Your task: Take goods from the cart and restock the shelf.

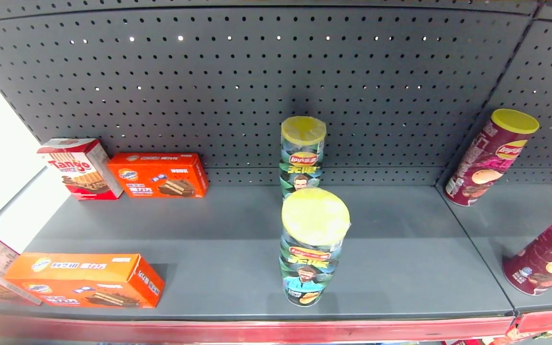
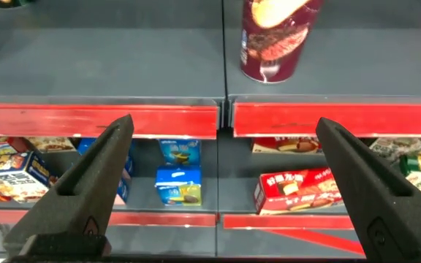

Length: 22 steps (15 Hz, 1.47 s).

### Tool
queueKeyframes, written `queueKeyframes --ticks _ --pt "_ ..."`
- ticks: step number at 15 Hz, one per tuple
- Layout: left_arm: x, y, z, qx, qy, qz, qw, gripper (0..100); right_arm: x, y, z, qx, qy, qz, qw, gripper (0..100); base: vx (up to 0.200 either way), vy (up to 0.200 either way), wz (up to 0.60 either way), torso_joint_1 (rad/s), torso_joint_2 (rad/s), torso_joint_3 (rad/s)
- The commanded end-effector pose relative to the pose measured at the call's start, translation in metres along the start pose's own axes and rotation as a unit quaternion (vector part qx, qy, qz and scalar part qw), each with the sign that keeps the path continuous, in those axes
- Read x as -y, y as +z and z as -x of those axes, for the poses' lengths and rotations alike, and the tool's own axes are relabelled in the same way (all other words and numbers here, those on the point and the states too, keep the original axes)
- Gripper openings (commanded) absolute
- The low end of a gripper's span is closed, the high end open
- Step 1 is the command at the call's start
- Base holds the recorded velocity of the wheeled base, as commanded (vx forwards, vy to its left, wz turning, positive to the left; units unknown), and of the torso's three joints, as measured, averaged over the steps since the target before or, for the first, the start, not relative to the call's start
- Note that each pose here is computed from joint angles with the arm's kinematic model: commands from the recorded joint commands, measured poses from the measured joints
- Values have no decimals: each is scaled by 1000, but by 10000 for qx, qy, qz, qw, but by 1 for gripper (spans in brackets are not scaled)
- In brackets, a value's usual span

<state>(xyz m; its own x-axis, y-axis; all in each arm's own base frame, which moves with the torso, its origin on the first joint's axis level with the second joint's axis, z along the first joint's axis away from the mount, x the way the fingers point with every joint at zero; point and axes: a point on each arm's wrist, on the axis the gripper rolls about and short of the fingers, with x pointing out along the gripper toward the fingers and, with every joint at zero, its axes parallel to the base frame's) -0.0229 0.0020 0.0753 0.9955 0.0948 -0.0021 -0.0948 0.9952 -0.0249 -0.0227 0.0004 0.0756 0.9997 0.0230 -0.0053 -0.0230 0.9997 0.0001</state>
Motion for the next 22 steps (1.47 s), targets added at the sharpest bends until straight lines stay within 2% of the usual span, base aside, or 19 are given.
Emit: queueKeyframes --ticks 1,5,8,22 --pt "0 0 0 3 1 -3 10000 100 0 0 0 -12 0 0 10000 100 0 0 0 0 0 0" --pt "0 0 0 3 16 5 10000 100 0 0 0 -12 8 0 10000 100 0 0 0 0 0 0" --pt "0 0 0 3 9 -3 10000 100 0 0 0 -12 0 0 10000 100 -200 0 0 9 5 5" --pt "0 0 0 3 1 -10 10000 100 0 0 0 -12 8 0 10000 100 0 0 0 0 0 0"
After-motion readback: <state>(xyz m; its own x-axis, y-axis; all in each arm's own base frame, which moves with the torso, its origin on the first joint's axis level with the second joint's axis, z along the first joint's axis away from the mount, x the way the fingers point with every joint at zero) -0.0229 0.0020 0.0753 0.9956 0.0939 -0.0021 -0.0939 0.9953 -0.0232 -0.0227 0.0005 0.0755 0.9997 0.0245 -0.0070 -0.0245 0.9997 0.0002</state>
